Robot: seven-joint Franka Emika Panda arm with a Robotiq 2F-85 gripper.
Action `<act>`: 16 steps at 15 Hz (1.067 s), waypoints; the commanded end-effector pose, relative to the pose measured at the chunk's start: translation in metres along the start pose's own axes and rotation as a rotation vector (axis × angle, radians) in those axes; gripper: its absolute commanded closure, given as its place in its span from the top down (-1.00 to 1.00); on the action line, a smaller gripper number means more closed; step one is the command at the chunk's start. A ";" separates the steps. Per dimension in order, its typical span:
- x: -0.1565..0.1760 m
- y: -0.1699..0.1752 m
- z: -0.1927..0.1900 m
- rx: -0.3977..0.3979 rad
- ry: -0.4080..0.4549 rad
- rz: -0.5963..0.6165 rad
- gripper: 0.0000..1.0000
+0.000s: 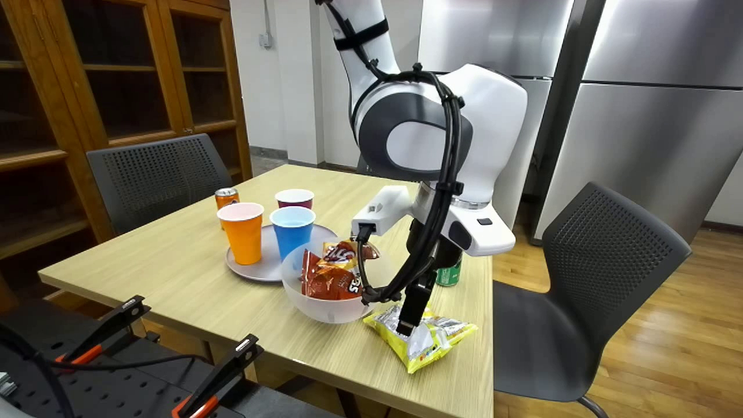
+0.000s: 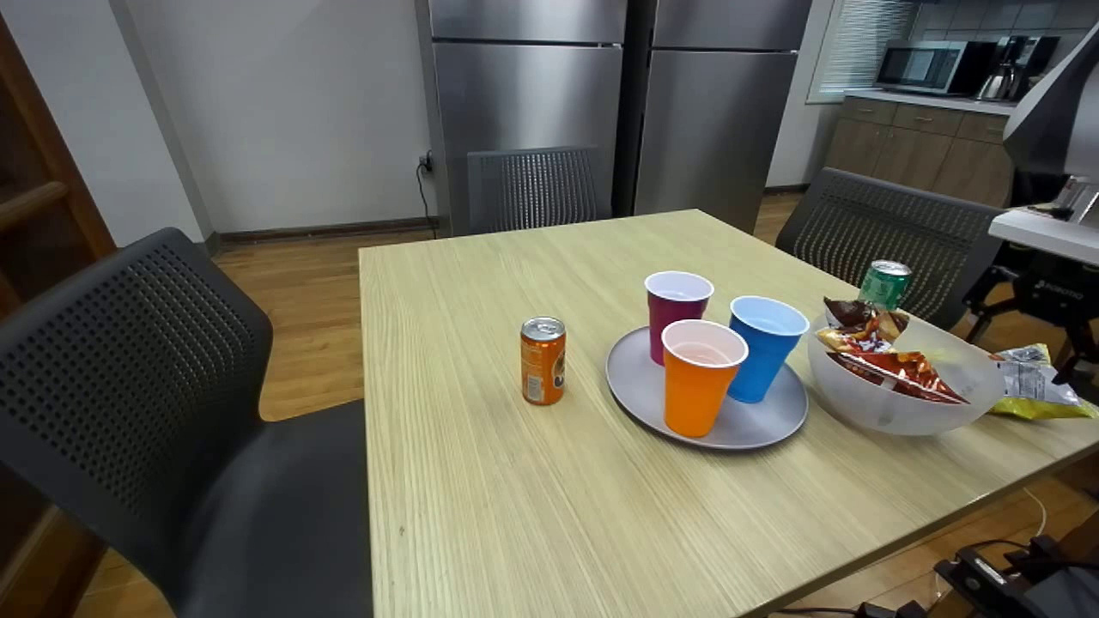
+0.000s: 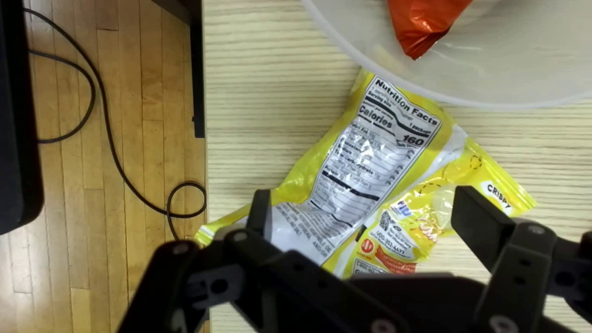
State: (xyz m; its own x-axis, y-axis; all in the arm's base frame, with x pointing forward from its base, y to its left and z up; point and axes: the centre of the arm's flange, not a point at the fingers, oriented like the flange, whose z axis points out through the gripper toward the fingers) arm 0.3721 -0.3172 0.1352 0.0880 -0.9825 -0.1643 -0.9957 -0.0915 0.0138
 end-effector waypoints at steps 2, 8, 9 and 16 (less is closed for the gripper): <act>0.005 -0.013 0.005 0.017 -0.026 0.046 1.00; 0.005 -0.014 0.010 0.013 -0.029 0.059 0.50; 0.006 -0.014 0.010 0.012 -0.029 0.060 0.47; 0.006 -0.015 0.009 0.013 -0.027 0.062 -0.64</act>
State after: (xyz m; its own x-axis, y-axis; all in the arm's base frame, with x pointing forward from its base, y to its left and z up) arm 0.3810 -0.3182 0.1248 0.0547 -0.9844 -0.1671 -0.9981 -0.0588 0.0195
